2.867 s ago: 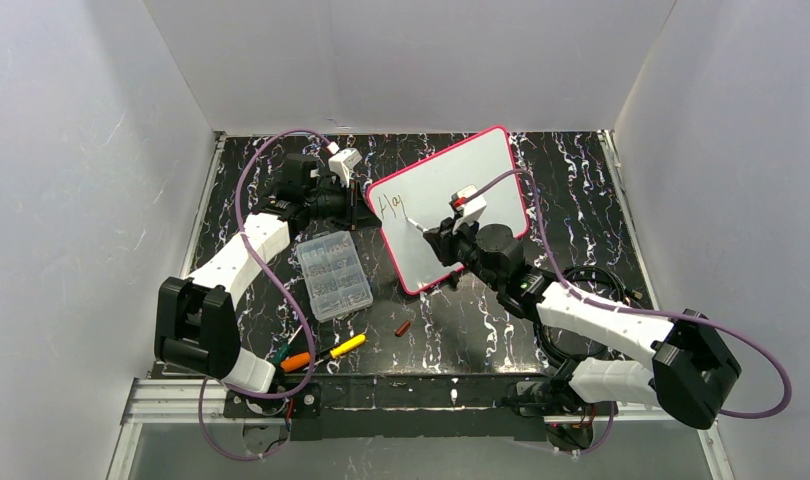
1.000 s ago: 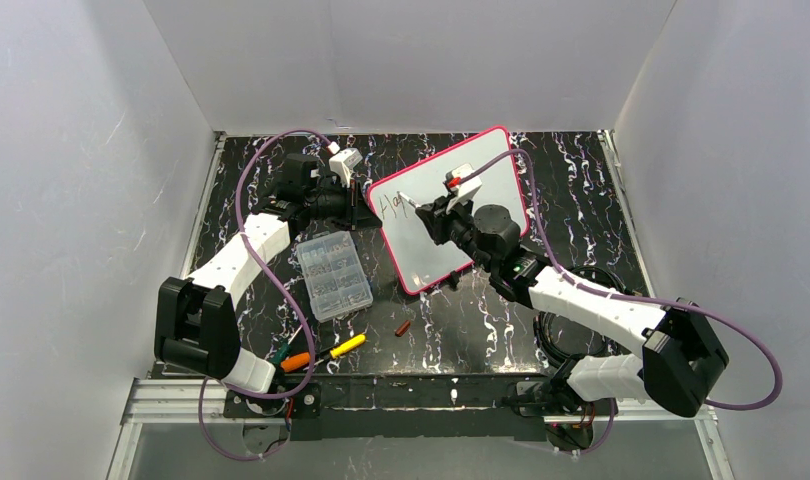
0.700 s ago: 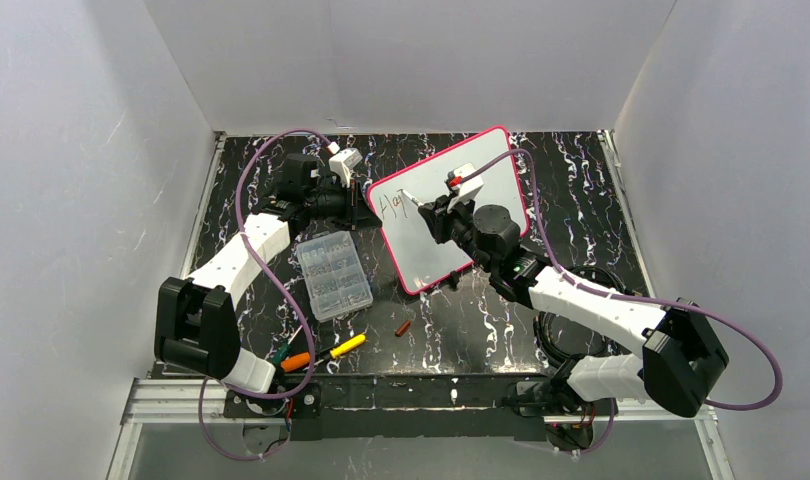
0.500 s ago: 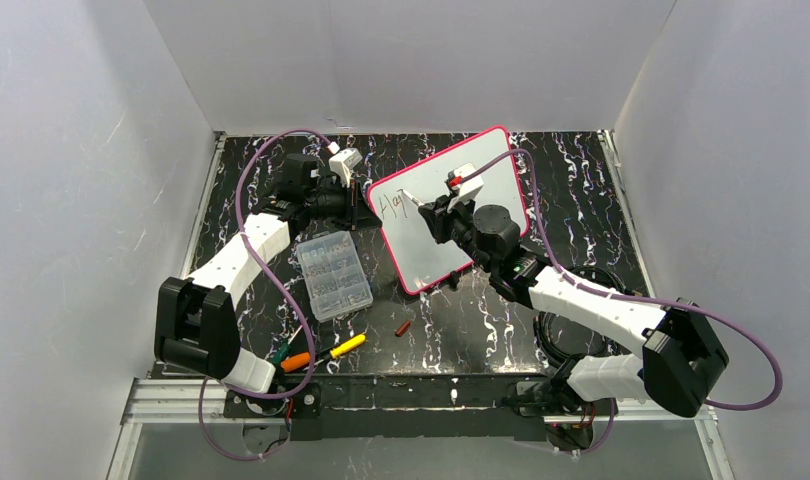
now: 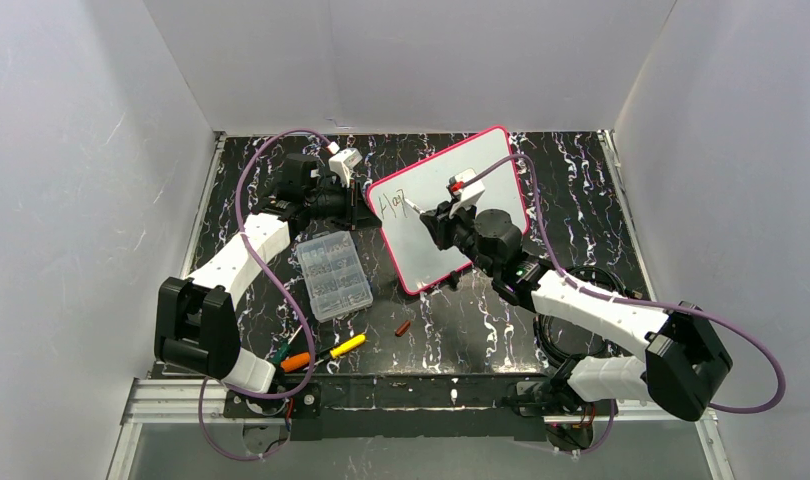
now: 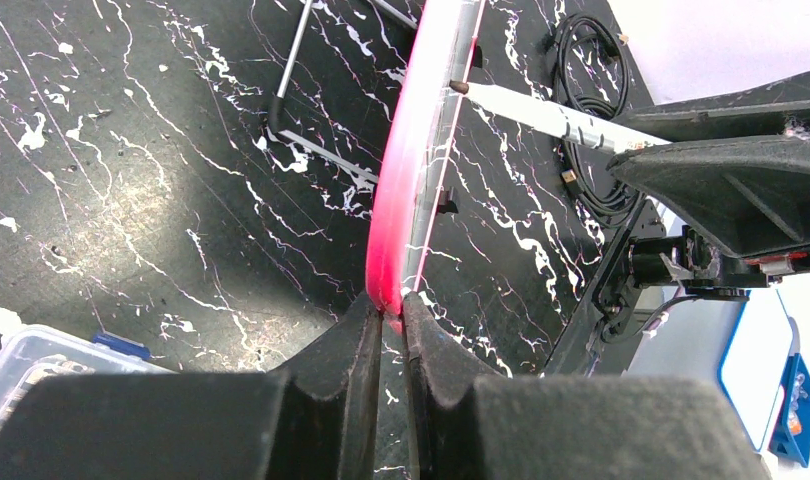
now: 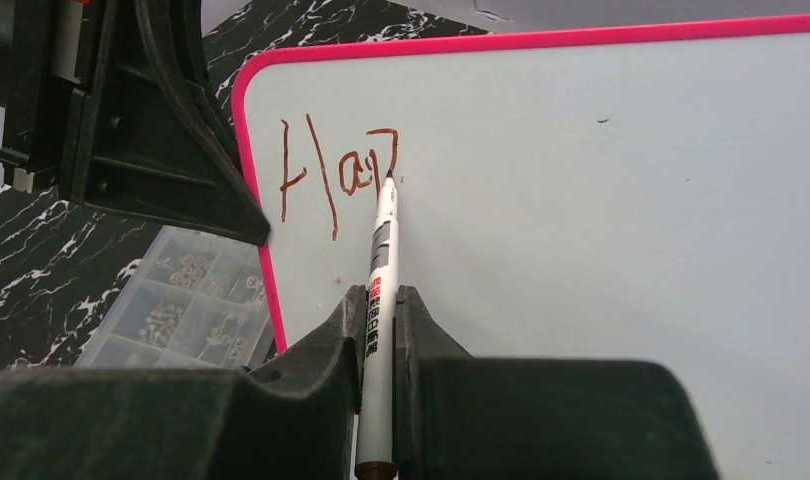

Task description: Write a sentence on the whiteboard

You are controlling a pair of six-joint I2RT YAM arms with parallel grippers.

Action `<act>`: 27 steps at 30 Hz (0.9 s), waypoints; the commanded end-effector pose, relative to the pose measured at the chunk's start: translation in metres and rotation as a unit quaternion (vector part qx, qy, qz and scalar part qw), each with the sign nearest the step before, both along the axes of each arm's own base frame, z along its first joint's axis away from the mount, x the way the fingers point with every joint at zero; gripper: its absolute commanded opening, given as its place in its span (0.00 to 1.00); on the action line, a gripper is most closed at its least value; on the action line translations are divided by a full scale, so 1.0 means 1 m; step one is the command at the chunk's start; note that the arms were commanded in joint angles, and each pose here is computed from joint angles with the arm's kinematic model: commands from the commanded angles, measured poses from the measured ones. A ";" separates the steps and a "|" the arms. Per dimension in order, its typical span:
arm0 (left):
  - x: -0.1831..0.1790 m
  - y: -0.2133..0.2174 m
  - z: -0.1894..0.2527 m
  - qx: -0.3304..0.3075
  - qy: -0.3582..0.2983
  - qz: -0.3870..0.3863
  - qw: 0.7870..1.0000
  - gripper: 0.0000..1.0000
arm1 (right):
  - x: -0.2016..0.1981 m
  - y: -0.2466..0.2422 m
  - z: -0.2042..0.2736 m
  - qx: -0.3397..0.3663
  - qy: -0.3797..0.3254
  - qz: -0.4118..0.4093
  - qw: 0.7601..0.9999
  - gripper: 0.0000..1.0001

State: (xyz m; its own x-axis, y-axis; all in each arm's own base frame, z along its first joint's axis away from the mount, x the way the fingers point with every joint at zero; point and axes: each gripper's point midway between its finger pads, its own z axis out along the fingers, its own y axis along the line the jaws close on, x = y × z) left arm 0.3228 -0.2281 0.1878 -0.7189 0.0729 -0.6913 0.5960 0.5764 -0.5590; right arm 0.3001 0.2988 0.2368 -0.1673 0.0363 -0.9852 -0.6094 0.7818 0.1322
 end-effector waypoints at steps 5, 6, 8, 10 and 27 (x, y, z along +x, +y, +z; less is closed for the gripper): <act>-0.013 -0.005 0.015 -0.006 -0.010 -0.023 1.000 0.00 | -0.007 0.002 -0.002 0.001 0.004 0.016 1.000 0.01; -0.012 -0.005 0.015 -0.006 -0.011 -0.023 1.000 0.00 | -0.007 0.002 -0.002 0.000 0.004 0.017 1.000 0.01; -0.012 -0.005 0.016 -0.006 -0.012 -0.023 1.000 0.00 | -0.007 0.003 -0.002 0.000 0.004 0.018 1.000 0.01; -0.012 -0.005 0.015 -0.006 -0.012 -0.023 1.000 0.00 | -0.007 0.002 -0.001 0.000 0.002 0.015 1.000 0.01; -0.012 -0.004 0.015 -0.006 -0.013 -0.022 1.000 0.00 | 0.003 -0.009 0.032 0.036 -0.042 -0.027 0.998 0.01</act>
State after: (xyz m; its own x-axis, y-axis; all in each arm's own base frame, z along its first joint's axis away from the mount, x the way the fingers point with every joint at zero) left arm 0.3218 -0.2288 0.1884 -0.7191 0.0741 -0.6910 0.5987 0.5709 -0.5618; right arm 0.2965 0.2874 0.2406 -0.1536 0.0539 -0.9867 -0.5872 0.7981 0.1350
